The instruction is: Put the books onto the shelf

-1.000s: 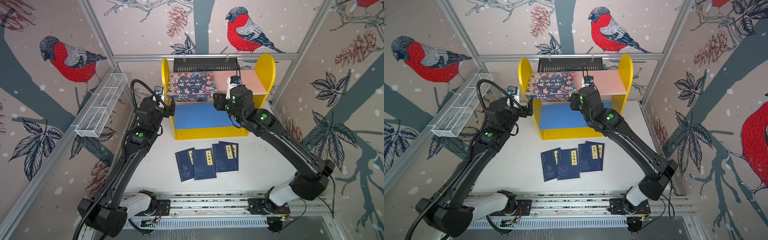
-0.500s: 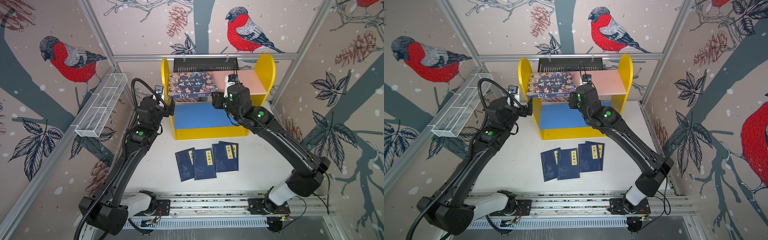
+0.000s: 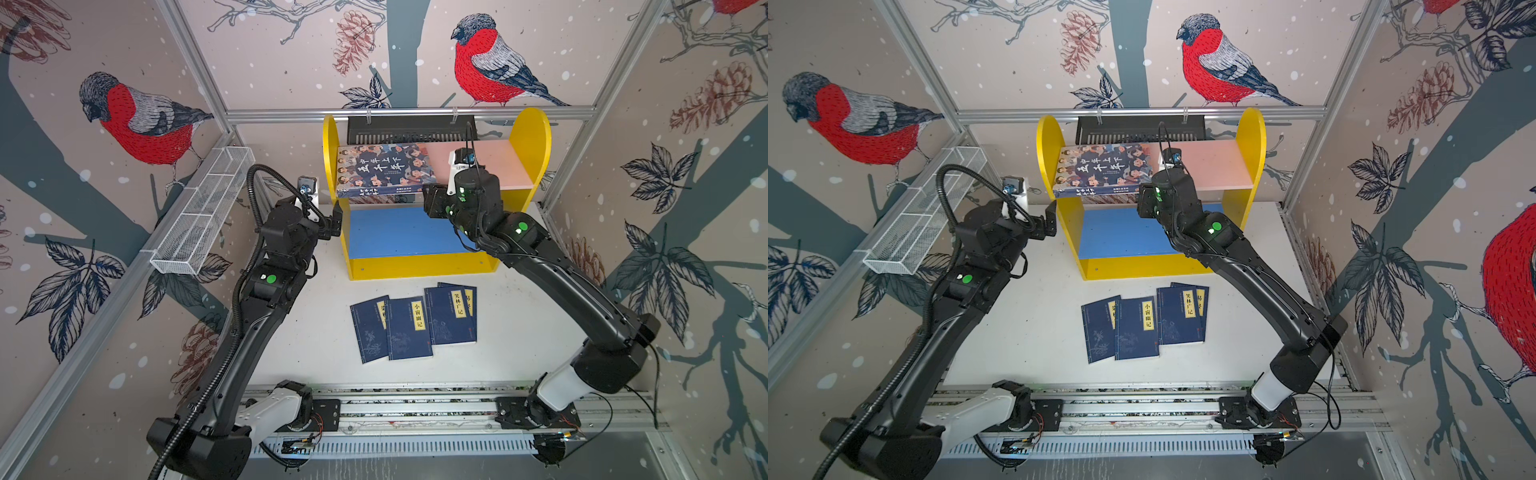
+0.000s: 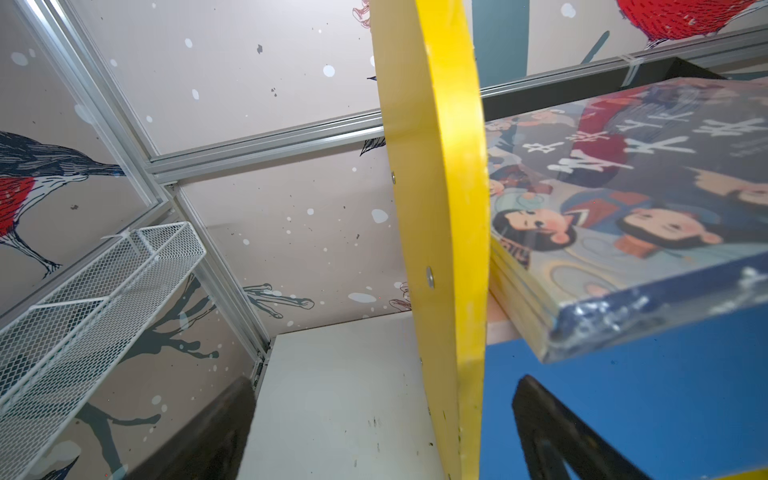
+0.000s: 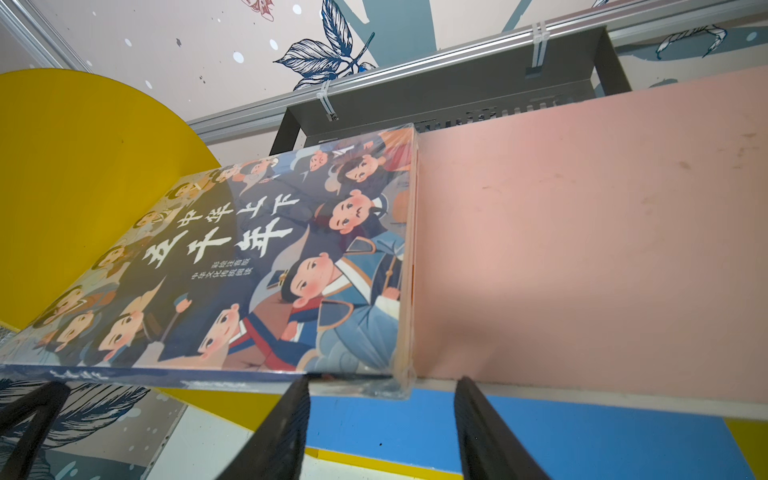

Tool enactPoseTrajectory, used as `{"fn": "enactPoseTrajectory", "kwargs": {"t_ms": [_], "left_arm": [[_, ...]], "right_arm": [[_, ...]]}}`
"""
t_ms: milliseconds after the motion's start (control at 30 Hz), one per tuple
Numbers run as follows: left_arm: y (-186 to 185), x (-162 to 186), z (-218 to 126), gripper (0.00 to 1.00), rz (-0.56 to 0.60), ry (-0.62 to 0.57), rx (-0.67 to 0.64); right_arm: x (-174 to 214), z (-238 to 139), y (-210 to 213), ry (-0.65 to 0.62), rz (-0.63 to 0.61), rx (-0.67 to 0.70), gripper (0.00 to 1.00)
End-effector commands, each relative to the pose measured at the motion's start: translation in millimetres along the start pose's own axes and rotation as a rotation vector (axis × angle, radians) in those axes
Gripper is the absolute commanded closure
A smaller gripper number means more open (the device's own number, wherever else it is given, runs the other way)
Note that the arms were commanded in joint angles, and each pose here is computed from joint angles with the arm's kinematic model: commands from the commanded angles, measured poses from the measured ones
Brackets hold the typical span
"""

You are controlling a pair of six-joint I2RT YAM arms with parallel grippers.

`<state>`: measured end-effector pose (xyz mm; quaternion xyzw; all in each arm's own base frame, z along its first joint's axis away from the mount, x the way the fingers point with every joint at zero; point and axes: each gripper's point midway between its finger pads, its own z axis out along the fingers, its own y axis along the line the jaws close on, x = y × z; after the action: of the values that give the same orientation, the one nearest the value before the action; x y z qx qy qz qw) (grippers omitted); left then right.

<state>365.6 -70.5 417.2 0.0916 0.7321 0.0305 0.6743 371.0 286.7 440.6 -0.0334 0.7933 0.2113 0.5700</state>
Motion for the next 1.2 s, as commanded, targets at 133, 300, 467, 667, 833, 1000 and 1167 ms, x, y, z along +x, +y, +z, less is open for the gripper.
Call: {"fn": "enactPoseTrajectory", "kwargs": {"t_ms": [133,300,467,667,833,1000,1167], "left_arm": [[-17.8,-16.3,1.6,0.03,0.014,-0.065,0.105],[-23.2,-24.2,9.7,0.03,0.002,-0.077,0.132],[-25.3,-32.4,8.6,0.03,0.000,-0.096,0.149],[-22.4,-39.6,6.2,0.03,-0.003,-0.109,0.140],[-14.9,-38.6,11.8,0.03,0.001,-0.114,0.092],[-12.9,-37.4,17.6,0.03,0.031,-0.114,0.072],[-10.2,-38.1,16.7,0.03,0.026,-0.113,0.060]], "right_arm": [[-2.5,-17.9,-1.4,-0.020,0.031,-0.034,0.42],[-4.4,-30.7,-8.4,-0.037,0.049,-0.033,0.41],[-5.4,-34.2,-10.3,-0.040,0.053,-0.032,0.41],[-5.5,-33.0,-9.8,-0.041,0.055,-0.036,0.41],[-4.7,-30.7,-9.4,-0.040,0.057,-0.037,0.40],[-6.2,-27.6,-15.3,-0.037,0.058,-0.025,0.40],[-11.1,-28.2,-18.7,-0.041,0.069,-0.034,0.40]]}}
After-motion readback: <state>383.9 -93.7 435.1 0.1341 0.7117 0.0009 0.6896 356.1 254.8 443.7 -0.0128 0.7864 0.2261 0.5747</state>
